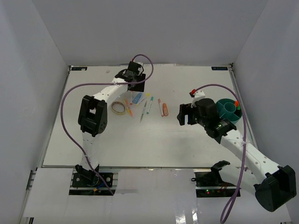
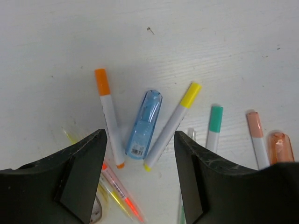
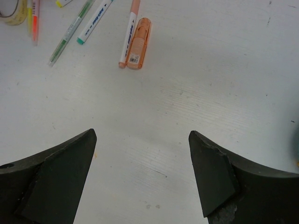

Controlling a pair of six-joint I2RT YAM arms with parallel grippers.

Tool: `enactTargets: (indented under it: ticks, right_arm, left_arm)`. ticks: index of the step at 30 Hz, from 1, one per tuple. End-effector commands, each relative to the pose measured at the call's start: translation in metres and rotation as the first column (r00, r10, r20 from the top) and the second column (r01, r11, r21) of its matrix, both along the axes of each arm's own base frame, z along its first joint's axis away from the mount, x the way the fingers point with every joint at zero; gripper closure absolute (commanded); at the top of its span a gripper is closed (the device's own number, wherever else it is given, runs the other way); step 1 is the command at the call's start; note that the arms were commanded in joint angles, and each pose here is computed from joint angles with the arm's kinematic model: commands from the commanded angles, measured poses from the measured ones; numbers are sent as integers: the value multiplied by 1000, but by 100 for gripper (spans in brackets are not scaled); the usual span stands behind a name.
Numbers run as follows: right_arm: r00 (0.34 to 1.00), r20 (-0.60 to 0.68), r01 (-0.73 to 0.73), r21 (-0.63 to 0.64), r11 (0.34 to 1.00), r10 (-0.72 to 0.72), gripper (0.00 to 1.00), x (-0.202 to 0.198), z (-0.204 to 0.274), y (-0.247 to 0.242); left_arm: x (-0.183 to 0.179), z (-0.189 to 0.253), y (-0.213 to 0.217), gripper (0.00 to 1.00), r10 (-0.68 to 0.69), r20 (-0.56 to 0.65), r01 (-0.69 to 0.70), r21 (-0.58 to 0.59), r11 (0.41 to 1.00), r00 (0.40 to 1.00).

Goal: Sort the stationery into containers
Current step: Pick up the stationery from the center of the board.

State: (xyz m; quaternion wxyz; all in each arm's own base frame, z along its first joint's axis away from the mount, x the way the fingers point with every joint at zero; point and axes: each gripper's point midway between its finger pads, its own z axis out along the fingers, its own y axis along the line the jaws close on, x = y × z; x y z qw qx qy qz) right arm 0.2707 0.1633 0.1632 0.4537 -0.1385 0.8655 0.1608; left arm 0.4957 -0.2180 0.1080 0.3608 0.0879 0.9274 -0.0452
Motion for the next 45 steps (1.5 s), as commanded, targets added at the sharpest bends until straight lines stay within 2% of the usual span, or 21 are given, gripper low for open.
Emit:
enactTargets:
  ticks: [1,10,31,35,39,45]
  right_arm:
    - [999,45,-30,25,999,29,14,2,12,6]
    - [999,26,-29,23,999,28,14,-3,7,4]
    - [999,21,-35,46,998,34,14,-12,0,3]
    - [999,29,-33,49,998,31,14,-12,4,2]
    - [999,39,-29,51,998,27,14,-12,8,2]
    - [999,46,-25,57,998,23,14,-13,11,0]
  left_arm:
    - [7,-1,-12,30,-101,7,101,22,995,995]
    - [15,-30,-11,37,-114,-40,116,27,993,993]
    - [-9,-71,7,41,-81,-136,93,89,992,987]
    - [-10,-71,6,51,-89,-138,101,84,991,986]
    - [-8,-64,3,66,-111,-123,121,77,990,986]
    - [-2,-45,2,74,-127,-77,134,82,988,989]
